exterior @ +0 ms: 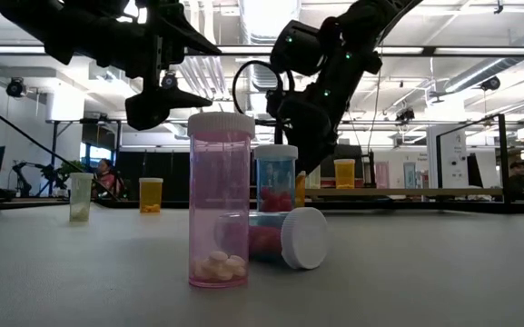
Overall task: Pick and place medicine bottles onto shelf by color
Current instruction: Put the bottom orange medicine bottle on the shelf aligned with the other orange medicine bottle
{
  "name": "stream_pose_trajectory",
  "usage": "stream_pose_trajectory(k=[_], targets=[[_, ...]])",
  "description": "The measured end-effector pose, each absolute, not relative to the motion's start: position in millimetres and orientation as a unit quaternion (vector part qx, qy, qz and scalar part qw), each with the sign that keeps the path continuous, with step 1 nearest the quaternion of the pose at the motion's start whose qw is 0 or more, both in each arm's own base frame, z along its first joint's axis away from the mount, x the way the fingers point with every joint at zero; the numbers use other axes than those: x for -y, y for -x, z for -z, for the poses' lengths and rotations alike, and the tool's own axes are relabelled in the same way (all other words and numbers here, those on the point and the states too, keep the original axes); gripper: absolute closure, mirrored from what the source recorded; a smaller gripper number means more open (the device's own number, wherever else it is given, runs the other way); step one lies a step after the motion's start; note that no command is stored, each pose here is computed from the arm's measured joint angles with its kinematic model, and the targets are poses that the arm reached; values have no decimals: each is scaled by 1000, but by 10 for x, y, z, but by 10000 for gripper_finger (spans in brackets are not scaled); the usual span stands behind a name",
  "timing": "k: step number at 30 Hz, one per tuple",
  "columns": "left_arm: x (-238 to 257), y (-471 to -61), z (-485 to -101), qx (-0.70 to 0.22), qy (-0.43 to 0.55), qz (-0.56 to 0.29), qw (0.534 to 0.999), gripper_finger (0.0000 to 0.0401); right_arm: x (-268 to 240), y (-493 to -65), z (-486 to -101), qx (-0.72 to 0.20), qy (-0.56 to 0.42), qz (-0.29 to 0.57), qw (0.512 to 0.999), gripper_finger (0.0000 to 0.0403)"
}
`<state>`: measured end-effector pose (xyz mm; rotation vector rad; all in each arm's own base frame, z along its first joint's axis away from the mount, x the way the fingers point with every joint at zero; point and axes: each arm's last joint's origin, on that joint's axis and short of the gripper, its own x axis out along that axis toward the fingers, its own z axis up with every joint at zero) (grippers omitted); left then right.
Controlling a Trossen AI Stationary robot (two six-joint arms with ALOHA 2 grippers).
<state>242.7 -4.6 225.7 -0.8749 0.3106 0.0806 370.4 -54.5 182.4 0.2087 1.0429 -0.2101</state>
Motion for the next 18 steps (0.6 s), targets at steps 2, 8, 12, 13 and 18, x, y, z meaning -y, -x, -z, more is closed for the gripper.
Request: stream_pose_trajectory(k=[2, 8, 12, 13, 18], targets=[[46, -2427, -2257, -150, 422, -39, 893, 104, 544, -3697, -1903, -495, -99, 100, 858, 207], [45, -2427, -2257, -149, 423, -39, 893, 104, 527, -3585, -2239, -499, -96, 98, 856, 182], [45, -2427, -2257, -149, 423, -40, 893, 104, 525, -3425, -2492, -489, -88, 95, 863, 183], [44, -2427, -2257, -148, 422, -41, 893, 104, 537, -3381, -2545, -486, -87, 96, 864, 184], [38, -2427, -2257, -145, 420, -48, 895, 104, 658, -3136, -2719, -484, -57, 143, 861, 188]])
